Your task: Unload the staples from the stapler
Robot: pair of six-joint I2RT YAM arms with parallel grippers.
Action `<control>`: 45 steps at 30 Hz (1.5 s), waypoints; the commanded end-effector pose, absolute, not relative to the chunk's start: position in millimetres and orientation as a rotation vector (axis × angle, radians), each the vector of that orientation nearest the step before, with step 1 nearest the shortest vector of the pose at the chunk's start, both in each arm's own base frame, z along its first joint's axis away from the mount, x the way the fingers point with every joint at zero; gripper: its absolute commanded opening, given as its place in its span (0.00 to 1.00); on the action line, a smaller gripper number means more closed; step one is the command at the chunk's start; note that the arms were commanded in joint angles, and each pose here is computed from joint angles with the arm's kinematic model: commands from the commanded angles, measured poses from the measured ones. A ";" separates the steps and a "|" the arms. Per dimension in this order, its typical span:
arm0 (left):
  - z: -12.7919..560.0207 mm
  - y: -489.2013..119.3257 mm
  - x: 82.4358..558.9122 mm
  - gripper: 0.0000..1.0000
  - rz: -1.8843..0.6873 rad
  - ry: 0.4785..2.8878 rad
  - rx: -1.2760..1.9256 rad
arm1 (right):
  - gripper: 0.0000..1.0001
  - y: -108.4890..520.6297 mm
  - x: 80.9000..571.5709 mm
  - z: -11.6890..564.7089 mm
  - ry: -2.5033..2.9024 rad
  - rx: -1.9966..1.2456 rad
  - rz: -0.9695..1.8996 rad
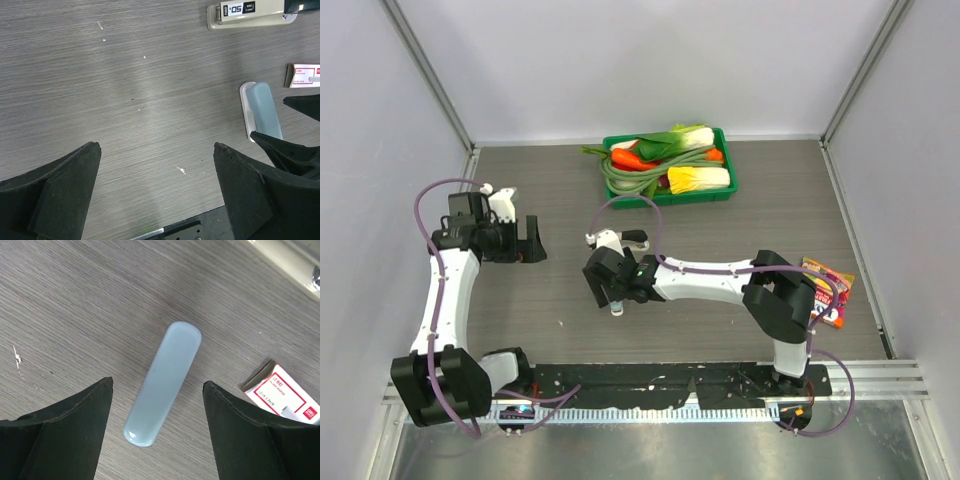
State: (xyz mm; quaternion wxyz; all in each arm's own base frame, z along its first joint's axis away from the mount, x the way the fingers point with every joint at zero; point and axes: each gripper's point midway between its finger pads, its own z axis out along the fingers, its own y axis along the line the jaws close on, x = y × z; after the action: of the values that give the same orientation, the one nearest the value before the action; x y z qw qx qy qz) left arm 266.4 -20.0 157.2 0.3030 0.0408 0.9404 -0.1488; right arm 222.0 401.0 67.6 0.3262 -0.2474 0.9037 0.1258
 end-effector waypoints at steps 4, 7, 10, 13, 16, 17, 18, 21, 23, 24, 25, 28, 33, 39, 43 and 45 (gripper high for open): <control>166.3 -23.7 257.4 1.00 -0.402 2.457 0.179 | 0.78 398.3 205.9 51.7 2.421 -0.618 0.341; 166.9 -24.9 254.5 1.00 -0.410 2.463 0.191 | 0.77 396.1 201.0 49.2 2.411 -0.622 0.325; 166.9 -24.9 253.1 1.00 -0.408 2.465 0.197 | 0.72 396.9 200.0 46.0 2.415 -0.616 0.329; 167.6 -25.6 250.8 1.00 -0.411 2.467 0.205 | 0.55 400.1 199.1 45.8 2.412 -0.616 0.347; 166.8 -26.3 247.7 1.00 -0.412 2.469 0.219 | 0.41 405.1 201.1 50.6 2.399 -0.608 0.366; 166.4 -26.5 247.0 1.00 -0.412 2.469 0.219 | 0.36 405.6 201.6 51.5 2.397 -0.609 0.365; 166.5 -27.5 246.6 1.00 -0.415 2.465 0.236 | 0.33 408.2 203.3 55.0 2.388 -0.605 0.372; 164.7 -35.0 242.3 1.00 -0.442 2.468 0.271 | 0.20 416.3 206.6 63.8 2.371 -0.597 0.394; 165.4 -42.9 239.8 1.00 -0.491 2.459 0.289 | 0.17 424.5 211.6 75.1 2.347 -0.575 0.418; 165.4 -47.2 238.2 1.00 -0.512 2.457 0.302 | 0.16 428.0 213.7 80.2 2.334 -0.562 0.430; 166.0 -50.1 237.4 1.00 -0.529 2.452 0.308 | 0.13 431.7 215.6 85.9 2.321 -0.548 0.447; 170.7 -62.6 234.2 1.00 -0.596 2.424 0.363 | 0.10 448.1 221.5 118.0 2.231 -0.468 0.579; 179.6 -78.6 228.6 1.00 -0.705 2.359 0.435 | 0.08 468.8 232.0 172.2 2.051 -0.296 0.824; 177.0 -86.9 226.0 0.94 -0.759 2.349 0.507 | 0.03 473.3 232.3 207.4 1.952 -0.147 1.016; 178.2 -94.4 226.2 0.92 -0.825 2.337 0.534 | 0.02 468.8 231.3 221.0 1.913 -0.073 1.128; 177.8 -97.2 227.8 0.91 -0.834 2.322 0.557 | 0.02 464.5 231.5 229.2 1.889 -0.028 1.184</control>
State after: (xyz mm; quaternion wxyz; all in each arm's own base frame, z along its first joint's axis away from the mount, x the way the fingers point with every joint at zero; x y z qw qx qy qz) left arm 228.0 -84.7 170.9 0.2947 0.1812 0.8948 -0.2822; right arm 226.1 461.8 167.0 0.4225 -0.0775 0.8189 0.3805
